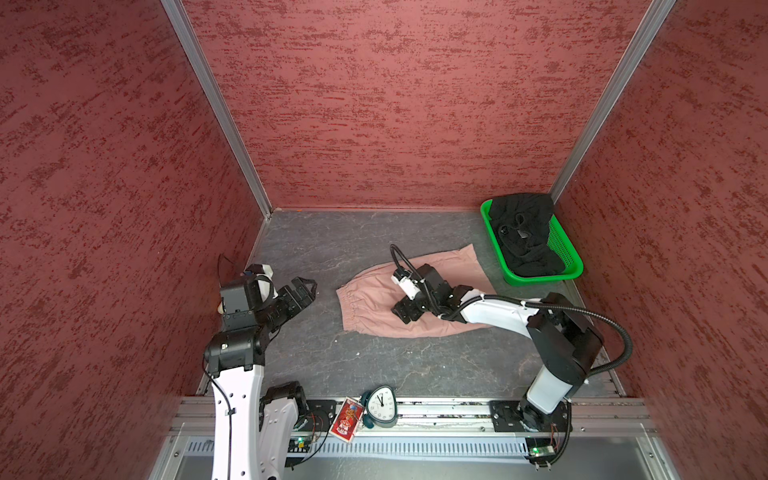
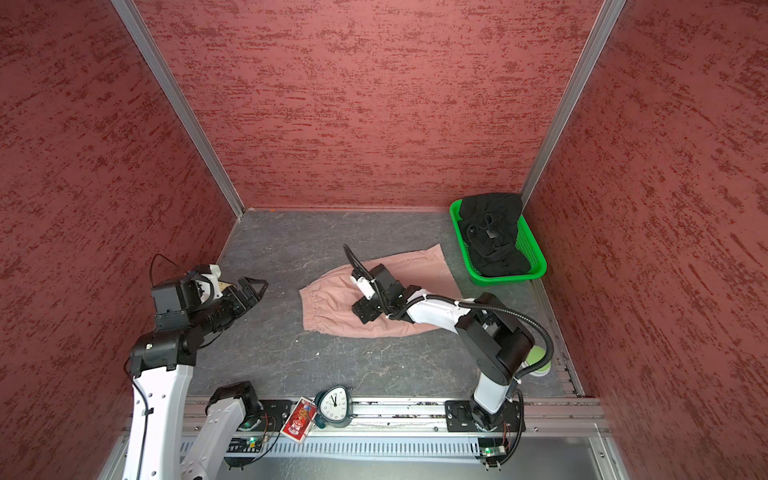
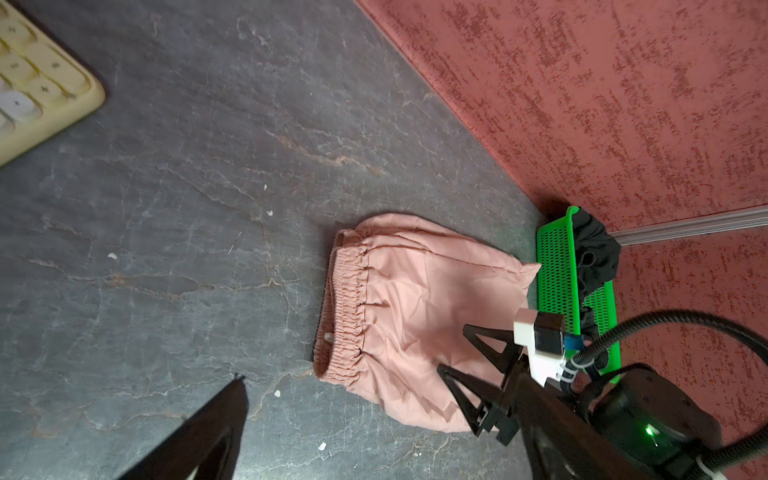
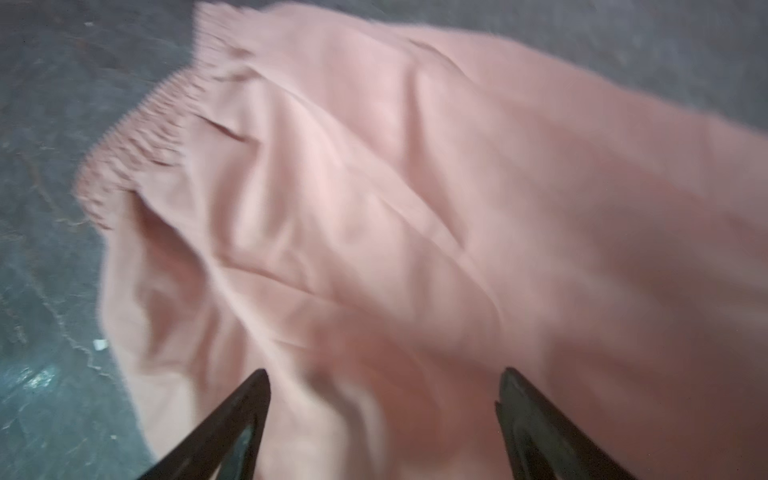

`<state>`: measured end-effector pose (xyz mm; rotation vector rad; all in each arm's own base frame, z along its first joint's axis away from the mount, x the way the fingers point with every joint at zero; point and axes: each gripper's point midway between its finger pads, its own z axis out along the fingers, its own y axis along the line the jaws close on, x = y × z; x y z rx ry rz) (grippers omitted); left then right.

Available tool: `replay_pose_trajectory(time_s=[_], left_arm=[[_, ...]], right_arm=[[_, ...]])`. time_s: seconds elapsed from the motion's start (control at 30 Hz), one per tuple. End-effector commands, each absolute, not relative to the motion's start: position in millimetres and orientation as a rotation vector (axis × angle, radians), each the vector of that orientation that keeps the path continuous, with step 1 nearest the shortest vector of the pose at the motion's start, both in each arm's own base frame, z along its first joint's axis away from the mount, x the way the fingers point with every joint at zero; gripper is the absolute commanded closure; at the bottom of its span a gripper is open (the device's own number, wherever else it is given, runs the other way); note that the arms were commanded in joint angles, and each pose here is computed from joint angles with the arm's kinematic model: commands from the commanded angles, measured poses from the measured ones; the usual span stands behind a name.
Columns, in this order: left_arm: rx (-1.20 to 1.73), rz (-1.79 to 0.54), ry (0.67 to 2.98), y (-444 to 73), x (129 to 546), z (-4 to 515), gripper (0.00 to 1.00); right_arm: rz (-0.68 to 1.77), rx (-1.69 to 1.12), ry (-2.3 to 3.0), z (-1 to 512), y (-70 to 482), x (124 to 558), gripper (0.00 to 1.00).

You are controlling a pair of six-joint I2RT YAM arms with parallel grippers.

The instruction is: Fold and stack the shorts

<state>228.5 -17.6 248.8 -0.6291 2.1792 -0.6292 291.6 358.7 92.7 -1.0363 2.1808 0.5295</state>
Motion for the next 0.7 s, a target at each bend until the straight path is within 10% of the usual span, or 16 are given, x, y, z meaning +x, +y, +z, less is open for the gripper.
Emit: replay_pose_trajectory(time_s=[0.0, 0.67], left_arm=[[-0.586, -0.569, 2.147, -10, 231, 263, 0.01], [-0.557, -0.419, 2.019, 3, 201, 310, 0.01]], right_arm=[[0.340, -1.194, 1.991, 109, 388, 289, 0.13], [-0.032, -1.481, 1.757, 56, 475, 249, 0.08]])
